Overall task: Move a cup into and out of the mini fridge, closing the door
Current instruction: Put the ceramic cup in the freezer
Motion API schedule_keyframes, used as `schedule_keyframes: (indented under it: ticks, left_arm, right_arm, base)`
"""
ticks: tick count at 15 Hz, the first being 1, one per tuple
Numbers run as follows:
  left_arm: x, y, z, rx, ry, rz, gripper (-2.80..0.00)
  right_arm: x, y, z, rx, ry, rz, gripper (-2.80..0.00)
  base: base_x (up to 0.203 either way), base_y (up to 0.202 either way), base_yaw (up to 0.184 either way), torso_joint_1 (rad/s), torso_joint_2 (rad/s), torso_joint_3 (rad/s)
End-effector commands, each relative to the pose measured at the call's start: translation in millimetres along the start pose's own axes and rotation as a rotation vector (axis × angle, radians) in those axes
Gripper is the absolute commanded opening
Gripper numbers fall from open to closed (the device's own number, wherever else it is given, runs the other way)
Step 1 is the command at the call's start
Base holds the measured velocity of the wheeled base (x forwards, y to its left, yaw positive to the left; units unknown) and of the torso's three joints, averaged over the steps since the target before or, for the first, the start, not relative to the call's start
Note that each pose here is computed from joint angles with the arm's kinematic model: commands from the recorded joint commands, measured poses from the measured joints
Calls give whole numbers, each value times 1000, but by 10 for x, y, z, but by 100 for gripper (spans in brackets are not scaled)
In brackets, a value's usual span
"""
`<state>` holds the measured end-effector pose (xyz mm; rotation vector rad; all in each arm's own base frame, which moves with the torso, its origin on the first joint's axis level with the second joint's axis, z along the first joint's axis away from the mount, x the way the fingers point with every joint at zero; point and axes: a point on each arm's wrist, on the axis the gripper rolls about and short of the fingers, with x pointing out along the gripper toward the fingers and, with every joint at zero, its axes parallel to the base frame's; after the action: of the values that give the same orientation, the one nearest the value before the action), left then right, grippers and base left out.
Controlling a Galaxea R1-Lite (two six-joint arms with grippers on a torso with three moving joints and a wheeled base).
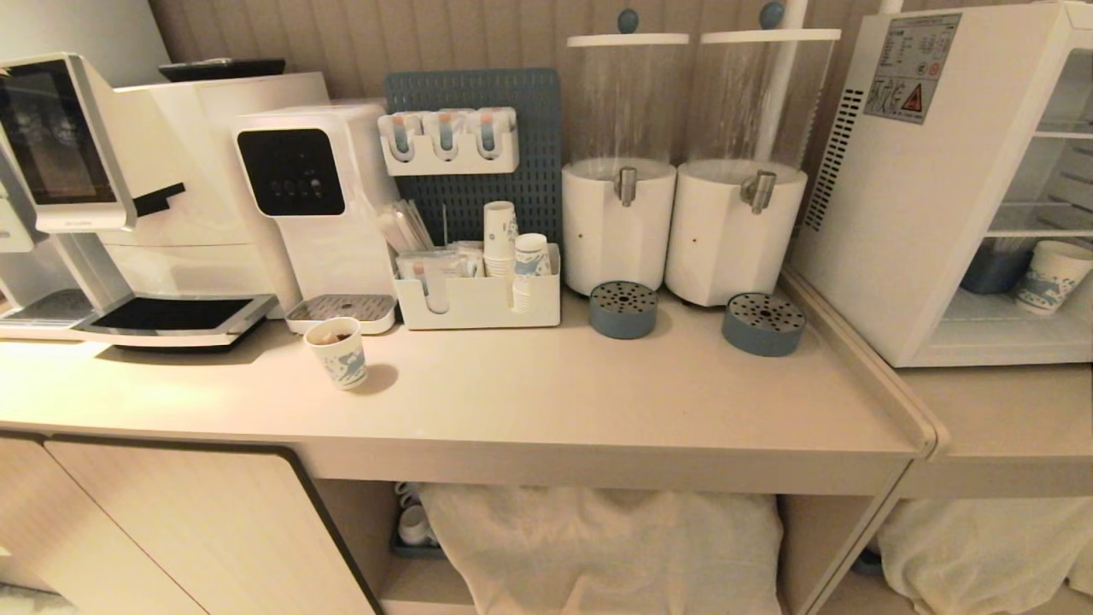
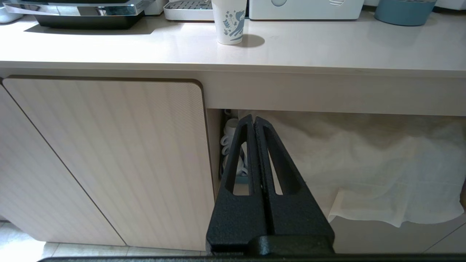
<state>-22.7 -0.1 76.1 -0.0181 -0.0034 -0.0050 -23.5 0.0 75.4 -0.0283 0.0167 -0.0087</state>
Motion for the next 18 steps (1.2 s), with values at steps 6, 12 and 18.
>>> schedule_keyframes:
  ticks: [6, 12, 18]
  left_arm:
    - [0, 0, -1, 6, 0, 0, -280]
    - [0, 0, -2, 4, 2, 0, -280]
    - [0, 0, -2, 4, 2, 0, -280]
  right_arm:
    - [1, 0, 3, -1, 3, 1, -280]
    - [1, 0, 3, 1, 3, 0, -280]
    - [1, 0, 2, 1, 4, 0, -280]
  base:
    - [-1, -59, -1, 2, 0, 1]
    - [0, -192, -8, 1, 0, 3]
    - [0, -192, -8, 2, 3, 3]
